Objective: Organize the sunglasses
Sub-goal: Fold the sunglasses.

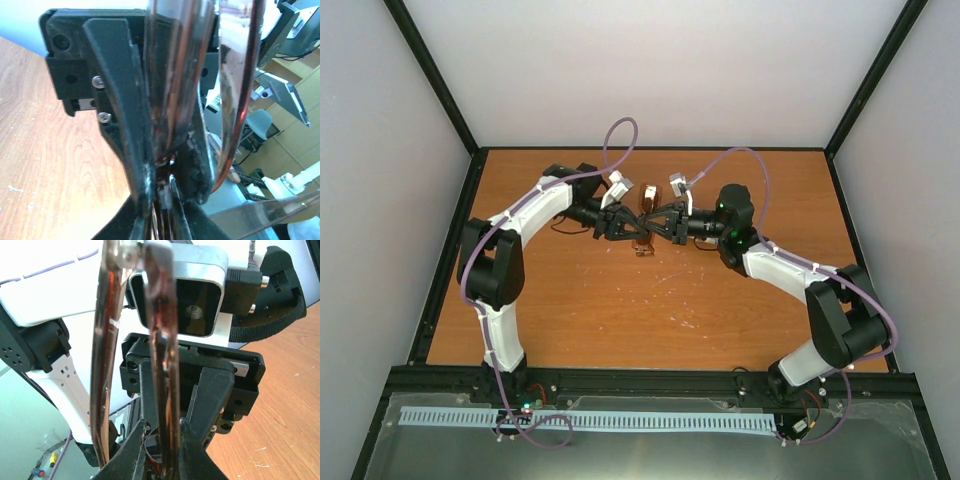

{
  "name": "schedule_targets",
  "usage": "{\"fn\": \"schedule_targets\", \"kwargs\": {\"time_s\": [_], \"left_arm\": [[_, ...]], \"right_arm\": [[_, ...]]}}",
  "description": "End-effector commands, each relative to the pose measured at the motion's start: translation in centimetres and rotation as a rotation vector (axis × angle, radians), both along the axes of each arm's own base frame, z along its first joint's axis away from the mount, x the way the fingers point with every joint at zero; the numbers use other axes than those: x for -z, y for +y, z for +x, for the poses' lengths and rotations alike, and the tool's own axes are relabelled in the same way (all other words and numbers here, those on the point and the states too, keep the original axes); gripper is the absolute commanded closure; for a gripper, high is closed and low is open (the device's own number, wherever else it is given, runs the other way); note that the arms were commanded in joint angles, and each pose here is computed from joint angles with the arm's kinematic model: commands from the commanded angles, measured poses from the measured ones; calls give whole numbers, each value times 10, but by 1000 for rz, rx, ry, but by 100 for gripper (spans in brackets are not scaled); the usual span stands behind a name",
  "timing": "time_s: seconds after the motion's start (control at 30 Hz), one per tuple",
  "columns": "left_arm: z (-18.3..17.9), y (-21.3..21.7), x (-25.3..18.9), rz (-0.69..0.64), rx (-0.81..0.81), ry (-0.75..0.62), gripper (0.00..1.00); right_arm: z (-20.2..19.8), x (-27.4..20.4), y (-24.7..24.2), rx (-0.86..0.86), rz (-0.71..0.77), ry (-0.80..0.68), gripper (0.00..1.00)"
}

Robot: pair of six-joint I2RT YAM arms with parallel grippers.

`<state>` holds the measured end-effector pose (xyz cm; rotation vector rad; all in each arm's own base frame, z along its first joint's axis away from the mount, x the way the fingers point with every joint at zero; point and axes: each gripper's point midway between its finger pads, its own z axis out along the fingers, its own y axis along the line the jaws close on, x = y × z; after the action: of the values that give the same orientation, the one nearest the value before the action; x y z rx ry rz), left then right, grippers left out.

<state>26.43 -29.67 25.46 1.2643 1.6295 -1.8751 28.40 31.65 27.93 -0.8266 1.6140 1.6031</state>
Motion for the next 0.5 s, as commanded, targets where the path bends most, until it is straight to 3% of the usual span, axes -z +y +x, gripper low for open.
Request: {"fn": "schedule_targets", "kwargs": {"time_s": [0.0, 0.03, 0.07, 0.1, 0.27, 0.47], "left_arm": [[-20, -15, -30, -124, 55, -17, 70], [-20, -15, -29, -120, 56, -16, 51], [-20, -15, -28, -112, 57, -18, 22], [-19, -15, -26, -100, 58, -23, 3], [-12, -10, -1, 35, 31, -79, 0], [36, 29, 19, 246, -228, -285, 1]], "right_arm": [[16, 1, 2, 54, -2, -21, 97], [16, 0, 2, 57, -2, -23, 97], [17, 1, 1, 64, -8, -23, 97], [18, 0, 1, 71, -13, -26, 97], [22, 14, -9, 154, -141, -14, 97], [35, 37, -46, 380, -427, 7, 97]]}}
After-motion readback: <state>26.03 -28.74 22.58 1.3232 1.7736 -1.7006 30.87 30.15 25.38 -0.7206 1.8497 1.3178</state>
